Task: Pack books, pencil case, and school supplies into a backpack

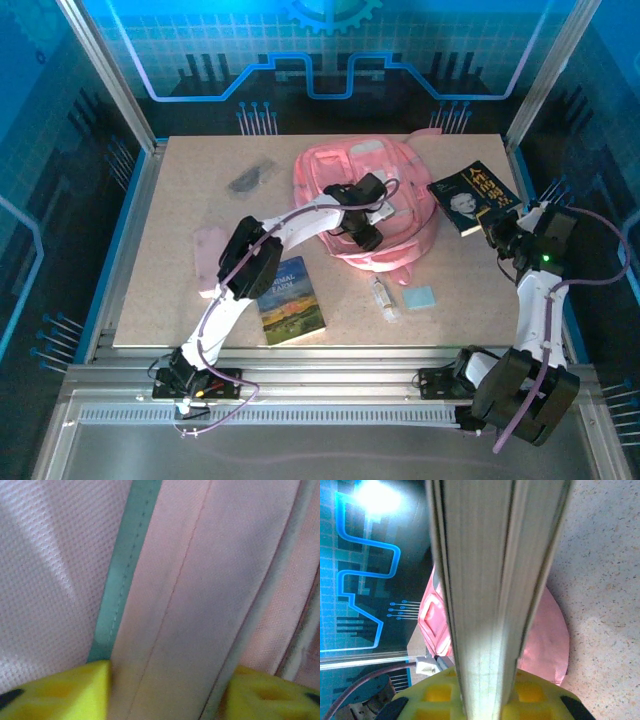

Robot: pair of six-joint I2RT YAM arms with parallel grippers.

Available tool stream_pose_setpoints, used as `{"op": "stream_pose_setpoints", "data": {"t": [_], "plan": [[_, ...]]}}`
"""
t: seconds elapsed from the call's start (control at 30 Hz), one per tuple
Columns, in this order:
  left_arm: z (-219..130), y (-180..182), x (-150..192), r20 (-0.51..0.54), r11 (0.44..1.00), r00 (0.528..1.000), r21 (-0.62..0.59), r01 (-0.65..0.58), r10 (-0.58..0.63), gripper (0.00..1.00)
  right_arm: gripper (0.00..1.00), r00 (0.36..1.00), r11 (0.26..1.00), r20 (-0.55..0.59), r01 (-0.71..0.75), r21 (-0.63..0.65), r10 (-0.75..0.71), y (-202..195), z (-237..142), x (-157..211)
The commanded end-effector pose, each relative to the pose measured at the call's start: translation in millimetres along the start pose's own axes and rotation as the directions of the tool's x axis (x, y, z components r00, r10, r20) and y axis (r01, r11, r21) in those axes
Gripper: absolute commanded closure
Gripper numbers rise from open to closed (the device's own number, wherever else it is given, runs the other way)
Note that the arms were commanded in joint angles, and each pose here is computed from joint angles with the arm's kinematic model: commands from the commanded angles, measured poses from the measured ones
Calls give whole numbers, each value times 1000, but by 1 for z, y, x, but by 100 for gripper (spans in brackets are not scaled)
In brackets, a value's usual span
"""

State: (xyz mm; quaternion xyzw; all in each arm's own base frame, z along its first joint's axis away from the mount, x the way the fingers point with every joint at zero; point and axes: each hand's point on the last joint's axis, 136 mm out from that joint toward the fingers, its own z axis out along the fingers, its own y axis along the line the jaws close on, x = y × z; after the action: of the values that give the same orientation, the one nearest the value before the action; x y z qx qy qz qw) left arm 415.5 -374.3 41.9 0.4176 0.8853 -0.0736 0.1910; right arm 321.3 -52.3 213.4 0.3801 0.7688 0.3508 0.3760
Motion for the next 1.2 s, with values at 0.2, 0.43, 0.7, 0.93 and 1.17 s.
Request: {"op": "stream_pose_setpoints", "data": {"t": [0.2, 0.43, 0.7, 0.93, 1.17], "plan": [[32, -3, 43, -143, 1000, 989, 10, 30, -28, 100, 100, 999, 997, 34, 35, -63, -33, 17, -14, -7], [-60, -6, -36, 101, 979, 985, 162, 121, -139, 100, 100, 994, 997, 105, 35, -68, -28, 27, -33, -24], [-145, 18, -95, 289, 927, 909, 312, 207, -300, 100, 100, 986, 999, 161, 41, -33, -35, 25, -47, -34], [-188, 59, -125, 383, 860, 807, 430, 275, -450, 100, 100, 985, 997, 162, 66, -50, -57, 31, -52, -28], [-207, 62, -143, 428, 825, 760, 512, 242, -488, 100, 100, 999, 984, -13, 49, -174, -52, 45, -11, 19]]}}
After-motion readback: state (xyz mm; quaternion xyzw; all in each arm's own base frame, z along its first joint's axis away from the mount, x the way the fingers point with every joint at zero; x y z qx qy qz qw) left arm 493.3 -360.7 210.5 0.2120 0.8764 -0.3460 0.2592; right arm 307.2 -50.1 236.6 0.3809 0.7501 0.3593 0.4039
